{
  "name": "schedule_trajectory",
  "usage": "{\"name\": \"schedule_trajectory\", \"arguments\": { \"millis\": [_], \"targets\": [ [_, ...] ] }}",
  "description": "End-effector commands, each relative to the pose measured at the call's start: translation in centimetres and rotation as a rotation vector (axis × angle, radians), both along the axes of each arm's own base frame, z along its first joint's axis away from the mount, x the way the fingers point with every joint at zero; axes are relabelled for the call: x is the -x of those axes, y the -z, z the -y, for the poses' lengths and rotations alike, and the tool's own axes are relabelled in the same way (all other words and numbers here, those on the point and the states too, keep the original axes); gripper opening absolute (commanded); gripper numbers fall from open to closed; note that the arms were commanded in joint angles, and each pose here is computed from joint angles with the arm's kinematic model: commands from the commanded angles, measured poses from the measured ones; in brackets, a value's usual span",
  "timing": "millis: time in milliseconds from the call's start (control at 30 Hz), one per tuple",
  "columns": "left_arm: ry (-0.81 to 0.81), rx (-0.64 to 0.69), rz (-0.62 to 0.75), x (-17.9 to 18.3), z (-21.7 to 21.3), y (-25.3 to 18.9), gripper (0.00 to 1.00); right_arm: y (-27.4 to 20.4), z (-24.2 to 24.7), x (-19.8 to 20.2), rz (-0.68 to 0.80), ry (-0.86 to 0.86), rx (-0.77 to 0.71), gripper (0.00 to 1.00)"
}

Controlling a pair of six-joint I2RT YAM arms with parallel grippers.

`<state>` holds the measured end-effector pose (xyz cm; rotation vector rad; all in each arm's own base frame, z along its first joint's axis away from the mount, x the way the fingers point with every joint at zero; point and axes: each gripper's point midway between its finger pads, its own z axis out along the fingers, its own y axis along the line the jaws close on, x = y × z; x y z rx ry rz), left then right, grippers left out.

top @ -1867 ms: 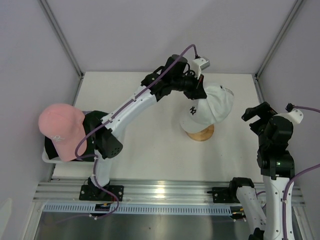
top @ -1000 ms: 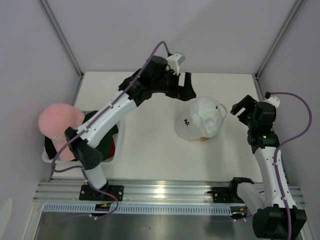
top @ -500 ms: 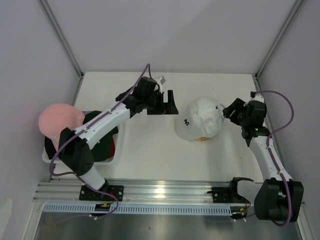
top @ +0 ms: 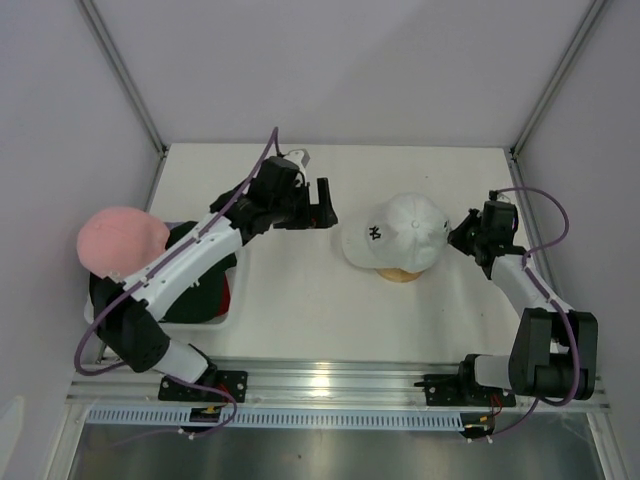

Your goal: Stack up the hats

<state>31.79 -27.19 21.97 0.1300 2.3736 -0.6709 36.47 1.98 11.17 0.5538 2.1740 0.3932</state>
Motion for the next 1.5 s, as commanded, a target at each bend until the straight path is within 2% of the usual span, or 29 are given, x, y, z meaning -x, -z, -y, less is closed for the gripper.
{"name": "schedule_trajectory", "arguments": {
  "millis": [0, 167, 333, 400, 433, 467, 500, 667, 700, 800, 967, 1133, 1233, 1267, 1467],
  "targets": [
    [-0.092, -0.067, 0.142, -0.1, -3.6, -3.7, 0.99, 1.5, 0.5, 0.4, -0.052, 0.067, -0.025, 0.0],
    [-0.162, -0.12, 0.188, 0.5, -6.2, -4.6, 0.99, 3.1, -0.2, 0.7, -0.086, 0.057, -0.067, 0.0],
    [-0.349, -0.214, 0.219, 1.1, -12.1, -6.1, 1.0, 3.3, -0.2, 1.2, -0.114, 0.049, -0.06, 0.0],
    [-0.416, -0.203, 0.241, 1.5, -14.5, -7.4, 1.0, 1.9, -0.5, 1.6, -0.085, 0.028, -0.063, 0.11],
    [-0.452, -0.202, 0.251, 1.7, -15.5, -7.8, 1.0, 1.0, -0.5, 1.5, -0.068, 0.026, -0.061, 0.27],
    [-0.485, -0.219, 0.242, 2.1, -16.7, -7.5, 0.99, 0.4, -0.6, 1.9, -0.065, 0.019, -0.059, 0.35],
    [-0.537, -0.231, 0.246, 2.3, -18.2, -7.7, 0.99, -1.4, -0.7, 2.1, -0.019, 0.01, -0.059, 0.51],
    [-0.822, -0.336, 0.229, 5.4, -25.6, -8.0, 0.99, -6.6, -1.7, 3.8, 0.089, -0.072, -0.048, 0.72],
    [-0.876, -0.341, 0.22, 5.9, -27.0, -8.0, 0.99, -7.4, -1.9, 4.1, 0.105, -0.086, -0.051, 0.78],
    [-0.997, -0.303, 0.215, 7.5, -29.7, -8.3, 0.99, -10.7, -1.7, 5.6, 0.16, -0.084, -0.019, 0.84],
    [-1.129, -0.228, 0.257, 9.1, -32.1, -9.2, 0.99, -15.4, -0.4, 7.8, 0.255, -0.044, 0.068, 0.92],
    [-1.264, -0.287, 0.294, 10.9, -35.3, -10.7, 1.0, -18.9, -0.9, 7.9, 0.353, -0.085, 0.087, 0.95],
    [-1.323, -0.308, 0.3, 11.4, -36.7, -11.0, 1.0, -18.5, -1.0, 7.0, 0.345, -0.092, 0.084, 0.95],
    [-1.386, -0.314, 0.298, 12.0, -38.0, -11.1, 0.99, -18.2, -0.9, 6.7, 0.336, -0.092, 0.083, 0.95],
    [-1.454, -0.211, 0.259, 11.2, -40.4, -10.4, 1.0, -15.5, -1.0, 4.9, 0.273, -0.102, 0.071, 0.93]
  ]
}}
